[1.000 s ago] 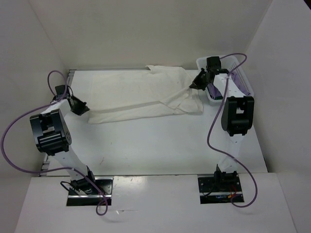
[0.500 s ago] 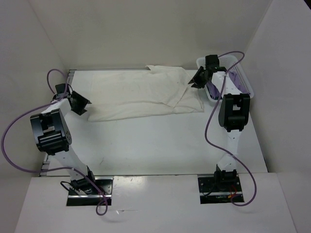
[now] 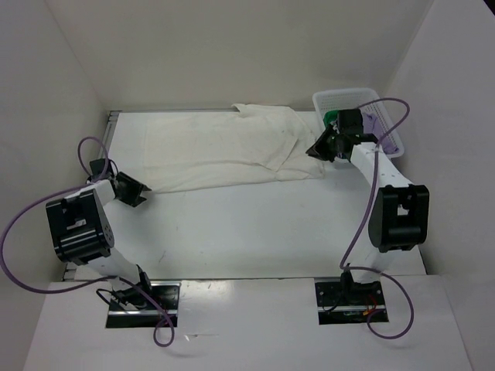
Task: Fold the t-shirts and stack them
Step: Fold the flattened tshirt in 1/3 of the way
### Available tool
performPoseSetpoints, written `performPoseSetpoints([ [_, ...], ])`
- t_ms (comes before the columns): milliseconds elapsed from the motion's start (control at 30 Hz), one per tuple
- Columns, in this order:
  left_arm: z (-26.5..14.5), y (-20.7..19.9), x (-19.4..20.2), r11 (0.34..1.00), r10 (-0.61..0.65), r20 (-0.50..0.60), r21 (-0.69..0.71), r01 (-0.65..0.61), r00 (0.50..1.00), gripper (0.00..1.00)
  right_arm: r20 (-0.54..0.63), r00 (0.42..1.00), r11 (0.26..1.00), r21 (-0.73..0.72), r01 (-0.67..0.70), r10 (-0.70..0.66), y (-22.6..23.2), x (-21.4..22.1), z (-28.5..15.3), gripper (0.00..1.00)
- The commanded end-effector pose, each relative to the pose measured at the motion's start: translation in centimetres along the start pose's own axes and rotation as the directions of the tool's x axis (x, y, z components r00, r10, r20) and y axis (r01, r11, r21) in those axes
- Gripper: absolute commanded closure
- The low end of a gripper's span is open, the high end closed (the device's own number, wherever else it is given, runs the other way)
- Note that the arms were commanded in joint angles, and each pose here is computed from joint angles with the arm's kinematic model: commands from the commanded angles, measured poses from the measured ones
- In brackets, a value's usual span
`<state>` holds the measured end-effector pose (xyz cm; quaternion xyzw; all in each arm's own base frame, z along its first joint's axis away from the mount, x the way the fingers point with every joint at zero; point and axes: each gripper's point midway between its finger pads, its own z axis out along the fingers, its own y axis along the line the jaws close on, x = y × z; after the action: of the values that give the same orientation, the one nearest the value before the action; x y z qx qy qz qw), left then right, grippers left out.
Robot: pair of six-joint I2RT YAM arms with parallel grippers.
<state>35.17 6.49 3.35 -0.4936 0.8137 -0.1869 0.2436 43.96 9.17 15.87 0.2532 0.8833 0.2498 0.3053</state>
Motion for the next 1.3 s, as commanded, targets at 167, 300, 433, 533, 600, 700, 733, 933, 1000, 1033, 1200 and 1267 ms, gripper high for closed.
performPoseSetpoints([
  [167,2.7,-1.0,-1.4,0.999,-0.037,-0.002,0.035,0.037,0.999,0.81,-0.009,1.0,0.997,0.074,0.018,-0.017,-4.1,3.5,0.3,0.59],
  [300,1.8,0.9,-2.9,0.999,-0.017,0.027,-0.038,0.018,0.999,1.0,-0.018,1.0,0.991,0.131,0.001,0.002,-6.0,4.6,0.7,0.56],
  [433,0.0,7.3,-4.1,0.986,-0.096,0.054,-0.132,0.102,0.994,1.0,-0.002,1.0,0.982,0.188,-0.021,0.021,-7.8,5.5,0.4,0.54],
  [533,-0.3,7.3,-3.9,0.989,-0.097,0.042,-0.109,0.101,0.994,1.0,-0.009,1.0,0.977,0.212,-0.015,0.018,-8.6,6.2,1.2,0.53],
  [600,0.0,7.1,-4.2,0.99,-0.095,0.039,-0.097,0.099,0.995,1.0,-0.045,0.999,0.968,0.249,-0.008,0.02,-9.7,7.3,2.4,0.51],
  [700,0.2,6.9,-3.7,0.991,-0.108,0.019,-0.076,0.109,0.994,1.0,-0.037,0.999,0.97,0.241,-0.008,0.017,-9.2,6.4,3.7,0.51],
  [733,0.3,6.8,-3.9,0.992,-0.104,0.026,-0.071,0.106,0.994,1.0,-0.055,0.998,0.974,0.225,0.01,0.002,-8.4,6.9,4.0,0.51],
  [933,0.2,5.8,-3.5,0.995,-0.071,0.026,-0.062,0.073,0.997,1.0,-0.104,0.993,0.987,0.146,0.063,-0.048,-5.4,10.3,3.0,0.51],
  [1000,0.1,5.3,-3.4,0.997,-0.059,0.027,-0.055,0.061,0.998,1.0,-0.118,0.991,0.986,0.148,0.072,-0.054,-5.6,11.2,2.8,0.5],
  [1033,0.1,5.3,-3.4,0.997,-0.059,0.027,-0.055,0.061,0.998,1.0,-0.111,0.992,0.987,0.141,0.072,-0.057,-5.4,11.0,2.9,0.49],
  [1200,0.2,5.3,-3.2,0.997,-0.052,0.028,-0.061,0.053,0.998,1.0,-0.077,0.995,0.972,0.222,0.077,-0.061,-6.0,9.2,4.6,0.49],
  [1267,0.0,4.9,-3.0,0.997,-0.044,0.024,-0.058,0.045,0.999,1.0,-0.052,0.997,0.963,0.262,0.061,-0.049,-7.2,8.2,5.0,0.49],
])
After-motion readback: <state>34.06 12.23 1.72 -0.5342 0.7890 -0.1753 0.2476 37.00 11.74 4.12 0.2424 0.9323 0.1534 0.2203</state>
